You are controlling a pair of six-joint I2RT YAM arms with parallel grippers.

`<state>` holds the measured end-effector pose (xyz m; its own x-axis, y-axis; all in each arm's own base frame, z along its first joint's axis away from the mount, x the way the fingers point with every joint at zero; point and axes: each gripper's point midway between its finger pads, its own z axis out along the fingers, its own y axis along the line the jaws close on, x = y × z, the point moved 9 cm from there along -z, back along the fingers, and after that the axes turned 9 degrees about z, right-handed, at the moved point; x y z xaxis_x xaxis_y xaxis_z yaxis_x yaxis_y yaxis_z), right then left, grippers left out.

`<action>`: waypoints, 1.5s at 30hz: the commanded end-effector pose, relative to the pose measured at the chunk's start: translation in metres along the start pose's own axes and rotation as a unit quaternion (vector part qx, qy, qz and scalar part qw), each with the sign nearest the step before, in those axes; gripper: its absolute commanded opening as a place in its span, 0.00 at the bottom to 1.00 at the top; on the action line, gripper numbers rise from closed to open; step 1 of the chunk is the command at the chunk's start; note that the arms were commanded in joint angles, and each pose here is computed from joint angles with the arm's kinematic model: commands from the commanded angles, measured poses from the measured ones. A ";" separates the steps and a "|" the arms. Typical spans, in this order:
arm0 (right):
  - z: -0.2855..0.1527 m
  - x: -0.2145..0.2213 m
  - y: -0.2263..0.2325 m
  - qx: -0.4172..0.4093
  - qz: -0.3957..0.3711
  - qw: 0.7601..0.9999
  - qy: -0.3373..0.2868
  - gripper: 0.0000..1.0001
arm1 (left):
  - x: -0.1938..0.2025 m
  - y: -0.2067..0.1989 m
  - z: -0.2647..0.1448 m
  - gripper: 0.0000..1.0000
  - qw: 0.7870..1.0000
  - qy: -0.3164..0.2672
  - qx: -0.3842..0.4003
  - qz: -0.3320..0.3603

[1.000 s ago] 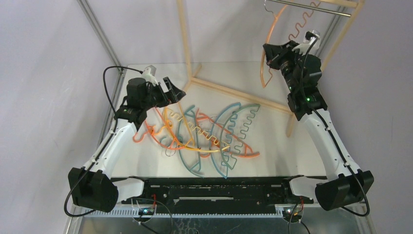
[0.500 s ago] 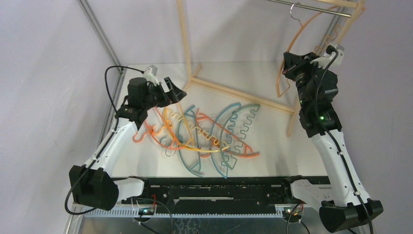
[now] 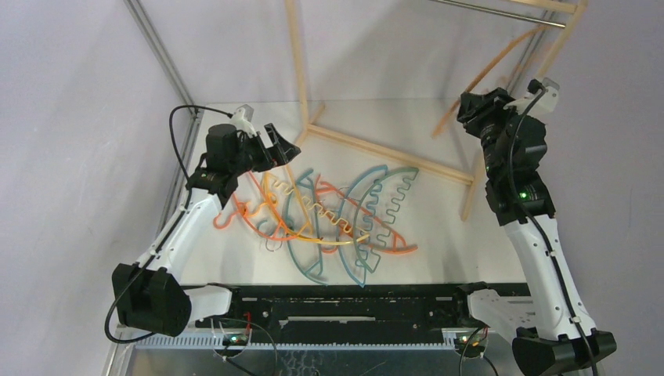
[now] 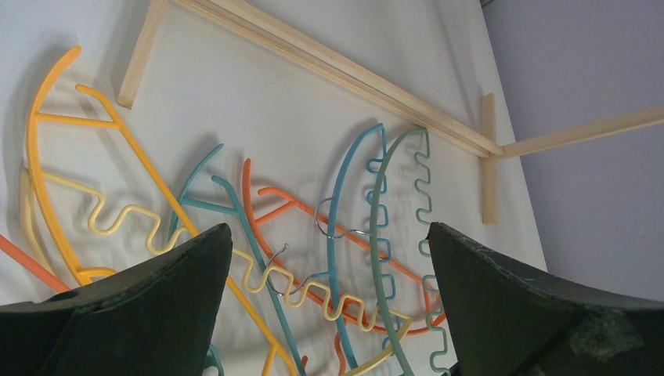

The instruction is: Organize the hangers

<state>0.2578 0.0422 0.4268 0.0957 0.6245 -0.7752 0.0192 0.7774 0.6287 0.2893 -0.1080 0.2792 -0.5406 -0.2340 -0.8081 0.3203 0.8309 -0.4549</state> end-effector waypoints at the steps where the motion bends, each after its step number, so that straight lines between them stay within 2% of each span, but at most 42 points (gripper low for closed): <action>1: -0.004 0.001 -0.011 0.034 -0.015 0.999 0.002 0.57 | -0.012 -0.008 -0.002 1.00 0.999 -0.024 0.022 0.018; 6: -0.011 -0.006 -0.011 0.039 -0.013 0.999 -0.013 0.70 | -0.009 -0.006 -0.001 1.00 0.999 -0.022 0.020 0.018; 15: -0.054 -0.025 0.011 -0.016 -0.031 0.999 -0.026 0.72 | -0.004 -0.002 0.004 1.00 1.000 -0.012 0.017 0.020; 19: -0.074 -0.016 0.034 -0.097 -0.047 0.994 0.016 0.72 | -0.005 0.000 0.009 1.00 1.000 -0.008 0.017 0.022; 22: -0.077 0.010 0.049 -0.145 -0.081 0.982 0.086 0.72 | -0.005 0.002 0.015 1.00 1.000 -0.002 0.015 0.026; 26: -0.073 0.074 0.071 -0.215 -0.156 0.937 0.225 0.71 | -0.001 0.009 0.023 1.00 1.000 0.008 0.004 0.026; 30: -0.077 0.153 0.079 -0.273 -0.214 0.856 0.384 0.68 | 0.014 0.018 0.030 1.00 0.999 0.029 -0.012 0.014; 34: -0.081 0.211 0.070 -0.274 -0.292 0.788 0.467 0.66 | 0.030 0.025 0.028 1.00 0.999 0.040 -0.023 0.005; 36: -0.081 0.229 0.062 -0.258 -0.309 0.771 0.494 0.66 | 0.035 0.029 0.027 1.00 0.999 0.045 -0.028 0.002; 41: -0.084 0.260 0.039 -0.210 -0.303 0.745 0.557 0.64 | 0.046 0.039 0.021 1.00 0.998 0.051 -0.045 -0.006; 45: -0.084 0.280 0.024 -0.159 -0.305 0.737 0.582 0.62 | 0.052 0.042 0.017 1.00 0.997 0.054 -0.049 -0.009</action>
<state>0.1991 0.2403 0.2317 -0.7130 -0.3712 -0.5948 -0.5929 0.7720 0.2289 0.2899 -0.0986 0.1988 -0.6879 -0.1961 -0.6988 0.2067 0.8700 -0.4476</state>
